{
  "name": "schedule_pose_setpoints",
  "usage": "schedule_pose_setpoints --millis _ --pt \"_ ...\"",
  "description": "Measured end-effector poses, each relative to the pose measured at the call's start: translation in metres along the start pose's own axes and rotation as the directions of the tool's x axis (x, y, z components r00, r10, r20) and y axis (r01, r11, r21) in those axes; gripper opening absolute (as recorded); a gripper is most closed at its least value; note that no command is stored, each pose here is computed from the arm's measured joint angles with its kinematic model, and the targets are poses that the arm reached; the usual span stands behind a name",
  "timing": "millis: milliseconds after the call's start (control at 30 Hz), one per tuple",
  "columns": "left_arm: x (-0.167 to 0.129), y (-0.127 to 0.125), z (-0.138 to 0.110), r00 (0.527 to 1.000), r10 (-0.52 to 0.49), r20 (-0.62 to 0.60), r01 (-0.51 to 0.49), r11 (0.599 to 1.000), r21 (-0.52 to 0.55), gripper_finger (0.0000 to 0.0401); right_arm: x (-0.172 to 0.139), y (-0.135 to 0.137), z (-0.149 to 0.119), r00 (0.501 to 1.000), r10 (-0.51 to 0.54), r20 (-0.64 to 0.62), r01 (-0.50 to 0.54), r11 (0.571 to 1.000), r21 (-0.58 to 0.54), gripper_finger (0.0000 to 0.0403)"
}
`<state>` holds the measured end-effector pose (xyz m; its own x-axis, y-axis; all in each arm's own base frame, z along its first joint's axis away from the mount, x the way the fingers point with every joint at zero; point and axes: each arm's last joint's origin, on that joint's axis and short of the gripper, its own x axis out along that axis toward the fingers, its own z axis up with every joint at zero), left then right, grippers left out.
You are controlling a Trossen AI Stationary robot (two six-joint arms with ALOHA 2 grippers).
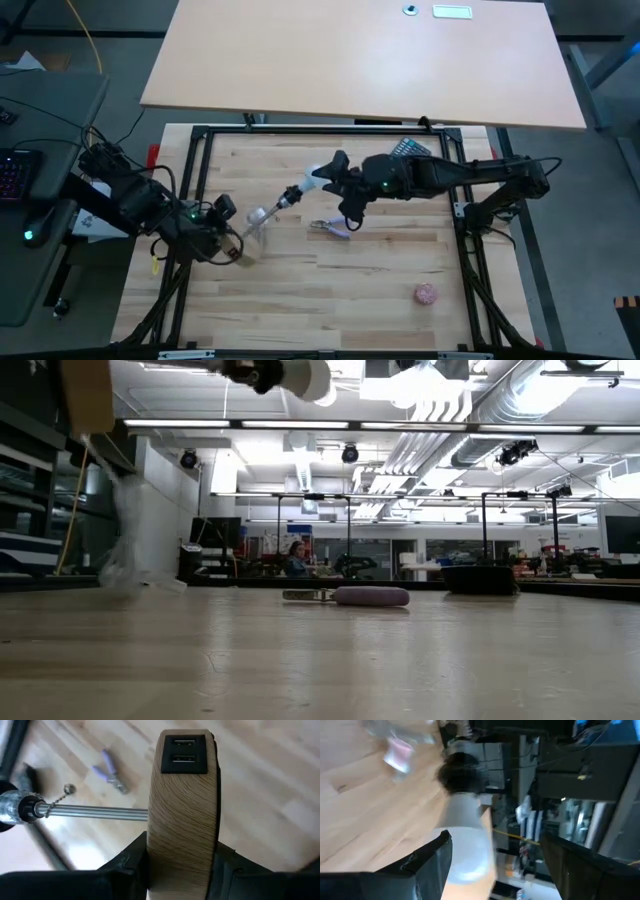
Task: Screw lightbulb
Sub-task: Remove the light bulb from the lamp socket
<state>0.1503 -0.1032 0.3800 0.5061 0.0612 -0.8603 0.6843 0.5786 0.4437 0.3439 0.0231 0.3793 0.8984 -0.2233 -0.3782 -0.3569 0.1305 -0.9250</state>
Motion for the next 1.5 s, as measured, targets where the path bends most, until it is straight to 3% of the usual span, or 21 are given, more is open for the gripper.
schedule_pose_setpoints --millis 167,300,400,467,567,600,667,833,900,967,1100,1200,1500 --pt "0.0 0.0 0.005 0.996 -0.047 0.07 0.053 0.994 -0.097 0.0118 0.002 -0.003 0.004 0.999 -0.043 0.007 0.043 0.999 -0.005 0.0291" --pt "0.001 0.001 -0.002 1.0 0.02 -0.023 -0.02 1.0 -0.016 0.0118 -0.004 -0.009 0.004 0.995 -0.094 -0.019 0.095 0.994 0.062 0.0291" --pt "0.002 0.007 -0.009 0.987 0.111 -0.115 -0.106 0.993 0.053 0.0118 -0.014 -0.016 0.0 0.989 -0.133 -0.059 0.143 0.966 0.215 0.0291" --pt "0.004 0.013 -0.012 0.975 0.163 -0.153 -0.159 0.987 0.039 0.0118 -0.023 -0.021 -0.007 0.982 -0.16 -0.097 0.186 0.902 0.39 0.0291" --pt "0.007 0.026 -0.019 0.953 0.214 -0.212 -0.227 0.973 -0.035 0.0118 -0.04 -0.029 -0.02 0.972 -0.192 -0.138 0.236 0.734 0.637 0.0291" --pt "0.008 0.031 -0.021 0.948 0.231 -0.219 -0.25 0.966 -0.064 0.0118 -0.046 -0.031 -0.024 0.971 -0.194 -0.142 0.238 0.683 0.691 0.0291" --pt "0.013 0.045 -0.022 0.935 0.283 -0.215 -0.314 0.94 -0.129 0.0118 -0.056 -0.033 -0.027 0.974 -0.194 -0.114 0.213 0.629 0.748 0.0291" --pt "0.03 0.088 -0.018 0.854 0.502 -0.136 -0.519 0.802 -0.297 0.0118 -0.056 -0.023 -0.014 0.995 -0.104 0.013 0.06 0.669 0.741 0.0291" --pt "0.034 0.103 -0.017 0.805 0.585 -0.103 -0.58 0.736 -0.35 0.0118 -0.049 -0.019 -0.006 0.996 -0.079 0.036 0.026 0.668 0.744 0.0291" --pt "0.037 0.112 -0.017 0.767 0.638 -0.073 -0.615 0.697 -0.369 0.0118 -0.043 -0.016 0.0 0.997 -0.07 0.045 0.014 0.673 0.74 0.0291" --pt "0.04 0.113 -0.017 0.764 0.642 -0.059 -0.628 0.72 -0.295 0.0118 -0.035 -0.014 0.004 0.997 -0.079 0.017 0.041 0.672 0.739 0.0291" --pt "0.04 0.113 -0.015 0.775 0.632 -0.019 -0.607 0.735 -0.303 0.0118 -0.026 -0.01 0.003 0.998 -0.056 -0.025 0.056 0.674 0.736 0.0291" --pt "0.036 0.118 -0.012 0.738 0.675 0.011 -0.624 0.689 -0.368 0.0118 0.003 0.001 0.009 0.997 -0.032 -0.069 0.072 0.688 0.722 0.0291"
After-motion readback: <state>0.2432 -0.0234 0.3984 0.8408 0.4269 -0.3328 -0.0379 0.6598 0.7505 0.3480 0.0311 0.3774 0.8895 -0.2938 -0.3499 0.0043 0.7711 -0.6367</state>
